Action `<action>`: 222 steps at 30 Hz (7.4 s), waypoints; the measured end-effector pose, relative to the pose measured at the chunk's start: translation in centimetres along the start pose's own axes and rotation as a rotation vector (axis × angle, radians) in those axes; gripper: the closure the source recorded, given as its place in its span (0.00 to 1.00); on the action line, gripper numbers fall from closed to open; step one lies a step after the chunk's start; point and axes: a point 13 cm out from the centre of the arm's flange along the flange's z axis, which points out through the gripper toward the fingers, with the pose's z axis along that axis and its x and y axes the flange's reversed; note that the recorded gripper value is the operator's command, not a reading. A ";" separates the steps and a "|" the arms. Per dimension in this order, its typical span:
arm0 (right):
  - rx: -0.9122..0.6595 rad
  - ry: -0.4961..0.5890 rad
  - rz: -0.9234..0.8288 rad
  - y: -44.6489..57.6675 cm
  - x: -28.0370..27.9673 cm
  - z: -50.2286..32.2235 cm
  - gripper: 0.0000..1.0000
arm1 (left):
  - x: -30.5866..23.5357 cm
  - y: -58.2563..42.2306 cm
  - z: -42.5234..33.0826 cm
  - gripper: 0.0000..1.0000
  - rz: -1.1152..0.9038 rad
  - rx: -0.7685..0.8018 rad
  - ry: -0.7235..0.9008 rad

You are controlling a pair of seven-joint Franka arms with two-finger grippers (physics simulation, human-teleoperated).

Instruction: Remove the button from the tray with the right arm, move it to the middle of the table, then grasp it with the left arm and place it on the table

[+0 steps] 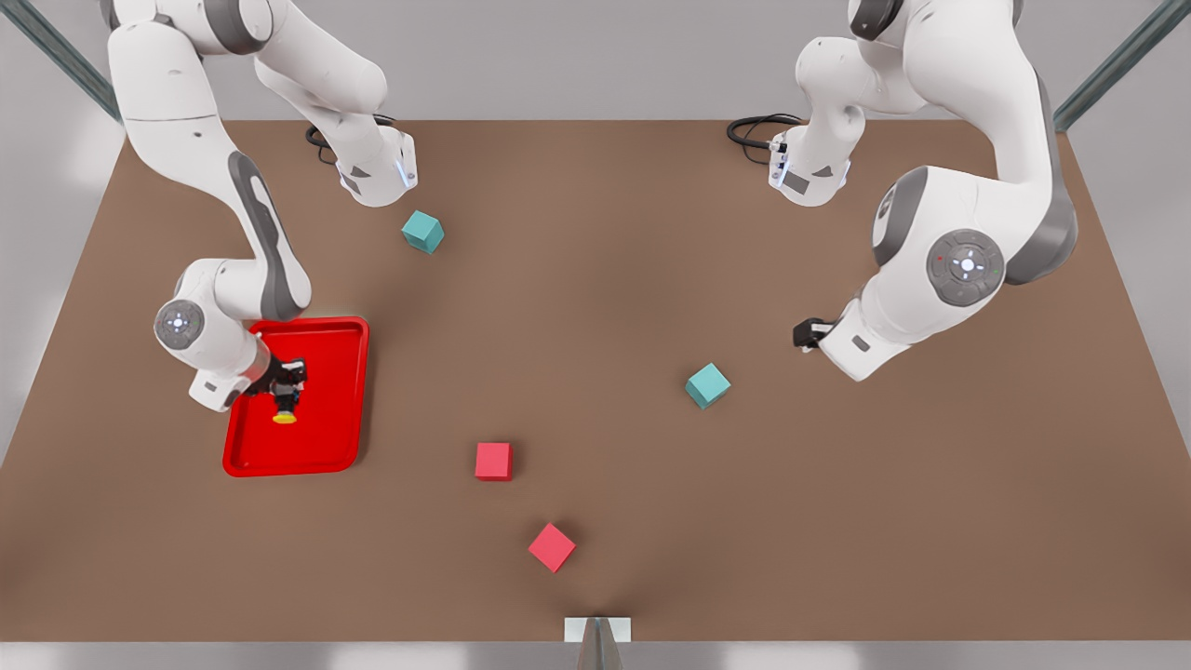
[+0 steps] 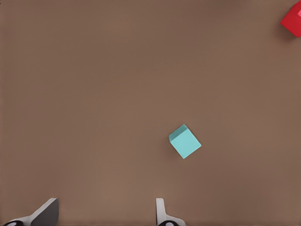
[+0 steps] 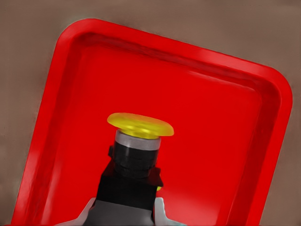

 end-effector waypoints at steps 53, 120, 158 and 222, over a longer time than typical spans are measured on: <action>0.040 0.005 0.839 -3.8 -5.1 -30.5 0.00 | -5.3 -19.6 15.6 0.00 0.650 -0.179 -0.079; 0.182 -0.243 0.213 -5.1 -11.9 -33.8 0.00 | -9.2 -24.6 35.8 0.12 1.379 0.024 -0.219; 0.184 -0.239 0.199 -5.9 -13.1 -31.7 0.00 | -5.3 -38.6 29.1 0.58 1.432 0.318 -0.510; 0.126 -0.196 0.096 1.7 -17.9 -24.5 0.00 | 9.3 -47.0 38.6 0.56 1.901 1.183 -0.718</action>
